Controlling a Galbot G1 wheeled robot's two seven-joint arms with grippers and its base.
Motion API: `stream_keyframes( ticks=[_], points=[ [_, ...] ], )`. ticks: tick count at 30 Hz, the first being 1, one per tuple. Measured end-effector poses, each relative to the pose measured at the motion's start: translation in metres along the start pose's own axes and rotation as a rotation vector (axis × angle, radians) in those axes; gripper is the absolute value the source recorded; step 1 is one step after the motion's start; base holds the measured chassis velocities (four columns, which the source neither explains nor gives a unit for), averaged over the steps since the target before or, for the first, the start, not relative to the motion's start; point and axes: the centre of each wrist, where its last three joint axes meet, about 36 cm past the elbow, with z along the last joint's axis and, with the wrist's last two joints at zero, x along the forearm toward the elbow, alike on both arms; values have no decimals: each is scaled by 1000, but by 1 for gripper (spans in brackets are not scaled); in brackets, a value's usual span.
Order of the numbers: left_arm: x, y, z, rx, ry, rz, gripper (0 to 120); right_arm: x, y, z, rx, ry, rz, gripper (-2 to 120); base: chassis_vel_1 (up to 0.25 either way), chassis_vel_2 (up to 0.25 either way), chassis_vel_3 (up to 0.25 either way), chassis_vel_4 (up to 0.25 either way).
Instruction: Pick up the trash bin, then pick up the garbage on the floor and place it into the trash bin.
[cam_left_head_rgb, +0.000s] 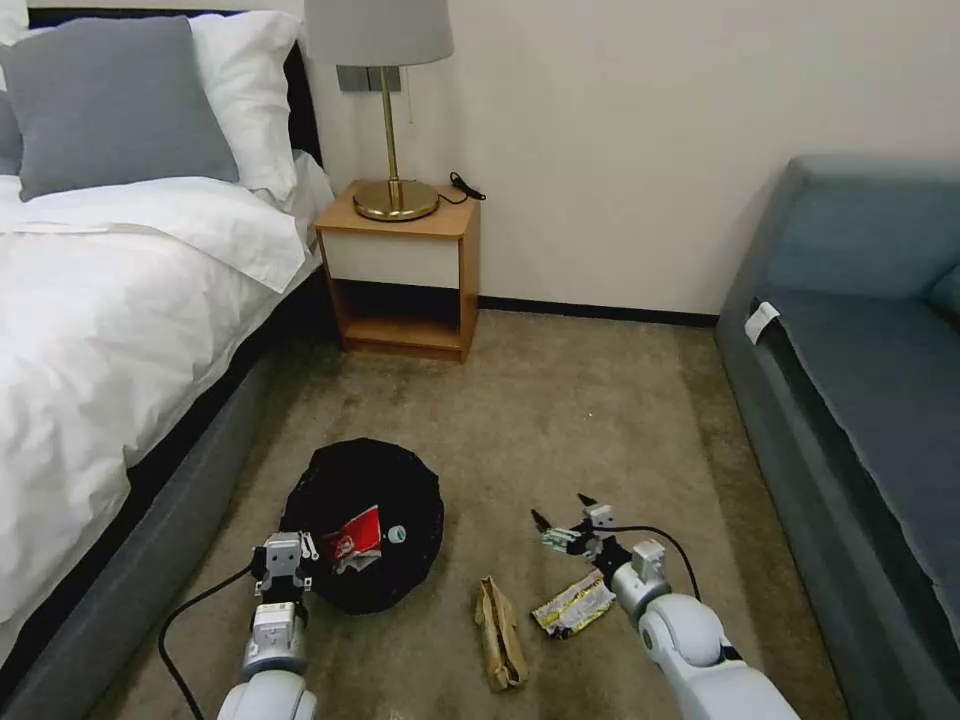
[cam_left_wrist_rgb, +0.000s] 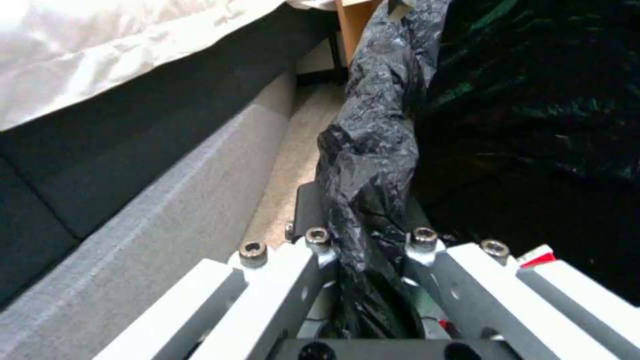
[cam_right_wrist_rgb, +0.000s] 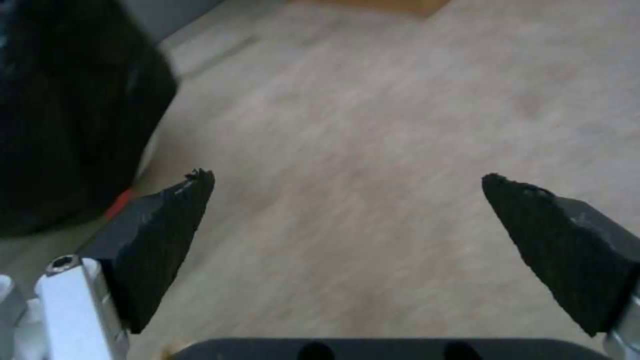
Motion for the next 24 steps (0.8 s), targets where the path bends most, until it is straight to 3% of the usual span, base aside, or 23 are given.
stream_keyframes(
  ticks=[5, 12, 24],
  points=[
    [-2, 11, 2, -13, 3, -23, 4, -1, 13, 4, 12, 111, -74, 100, 0, 0, 0, 0],
    [-3, 17, 8, -18, 13, -42, 4, 10, 30, 37, 152, 301, -210, 100, 0, 0, 0, 0],
    [-5, 12, 7, -7, 7, -44, 4, 5, 51, 60, 186, 327, -254, 100, 0, 0, 0, 0]
  ],
)
